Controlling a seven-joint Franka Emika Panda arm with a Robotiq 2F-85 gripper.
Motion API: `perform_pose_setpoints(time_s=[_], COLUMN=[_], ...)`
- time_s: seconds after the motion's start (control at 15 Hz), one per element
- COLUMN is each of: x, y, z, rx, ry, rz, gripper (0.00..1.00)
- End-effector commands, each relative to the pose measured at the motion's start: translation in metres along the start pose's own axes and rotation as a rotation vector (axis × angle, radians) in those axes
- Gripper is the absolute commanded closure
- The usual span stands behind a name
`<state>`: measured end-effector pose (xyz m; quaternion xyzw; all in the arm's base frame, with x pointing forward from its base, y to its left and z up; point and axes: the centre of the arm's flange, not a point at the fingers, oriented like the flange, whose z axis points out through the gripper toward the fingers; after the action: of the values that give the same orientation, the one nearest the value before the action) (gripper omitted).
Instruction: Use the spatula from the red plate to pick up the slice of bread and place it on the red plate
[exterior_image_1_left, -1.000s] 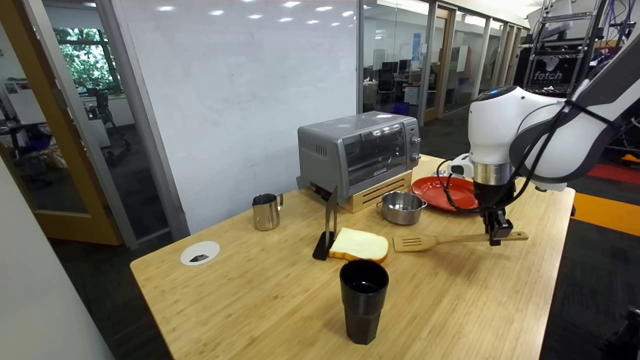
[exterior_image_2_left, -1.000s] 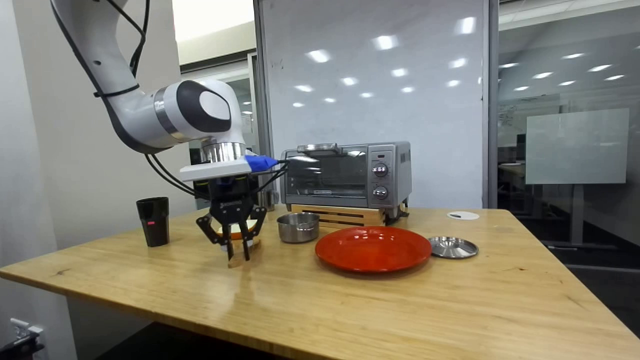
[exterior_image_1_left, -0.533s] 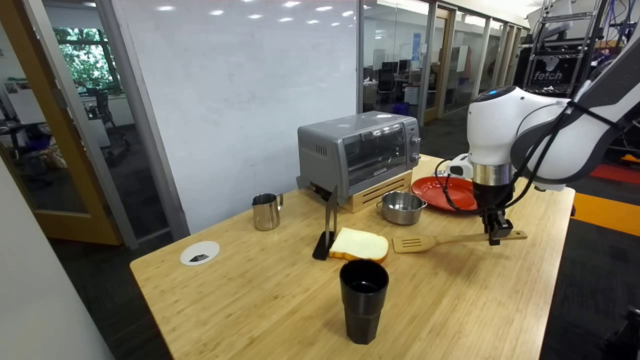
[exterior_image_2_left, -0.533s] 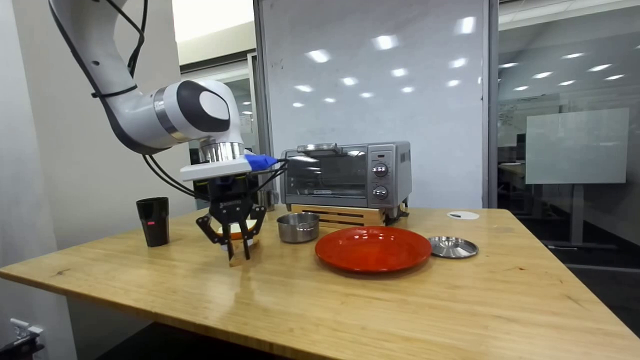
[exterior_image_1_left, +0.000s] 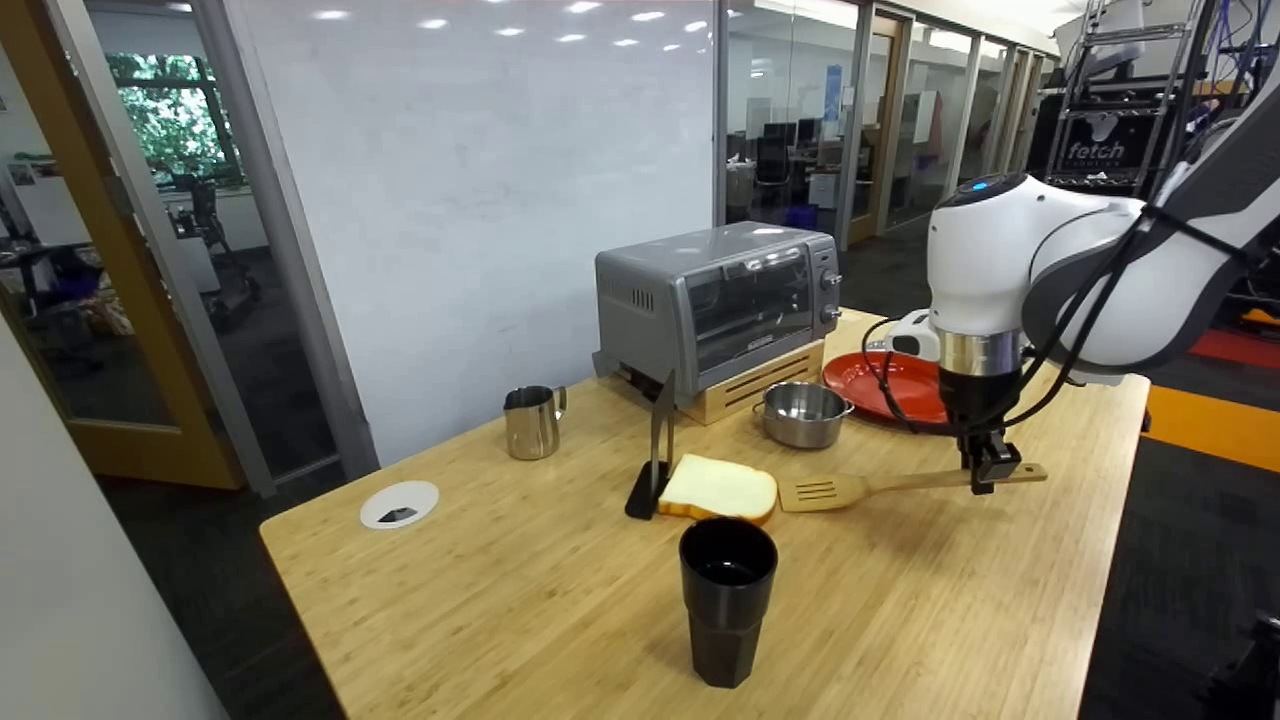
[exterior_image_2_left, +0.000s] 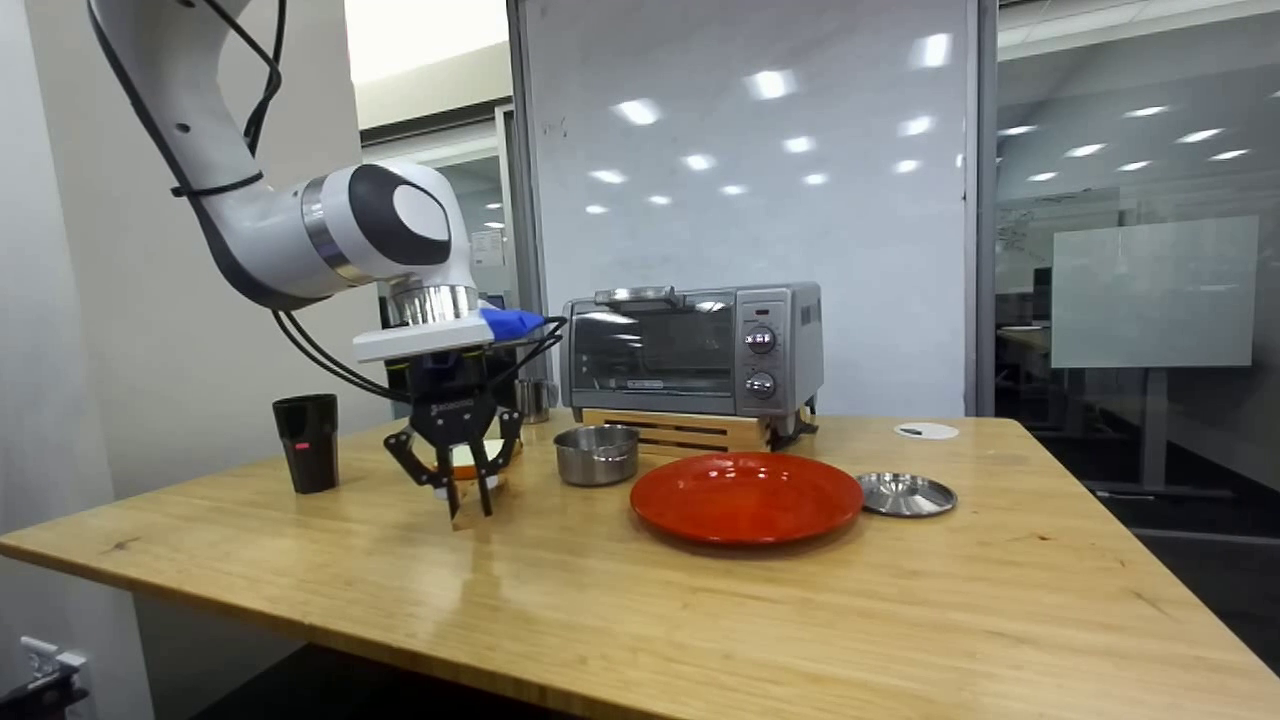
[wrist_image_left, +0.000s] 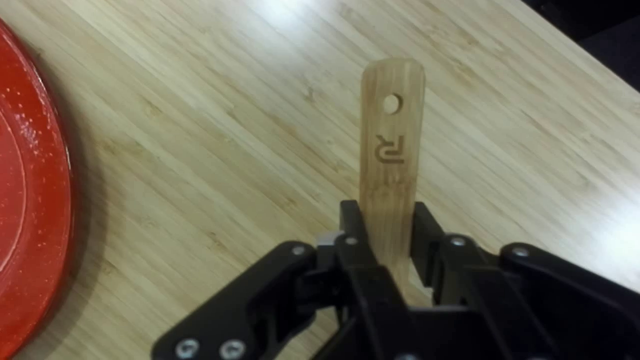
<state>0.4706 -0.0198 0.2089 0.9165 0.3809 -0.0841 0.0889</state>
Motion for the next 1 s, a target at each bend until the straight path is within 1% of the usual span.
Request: perform_pose_setpoints(time_s=[0.0,0.47,0.93], x=[0.008,0.018,0.009], y=[-0.004,-0.001,0.003], z=[0.000,-0.002,0.000], rx=[-0.006,-0.008,-0.013], ry=[-0.020,-0.024,-0.040], rz=[-0.012,-0.007,0.015], gripper=[0.93,0.93,0.93])
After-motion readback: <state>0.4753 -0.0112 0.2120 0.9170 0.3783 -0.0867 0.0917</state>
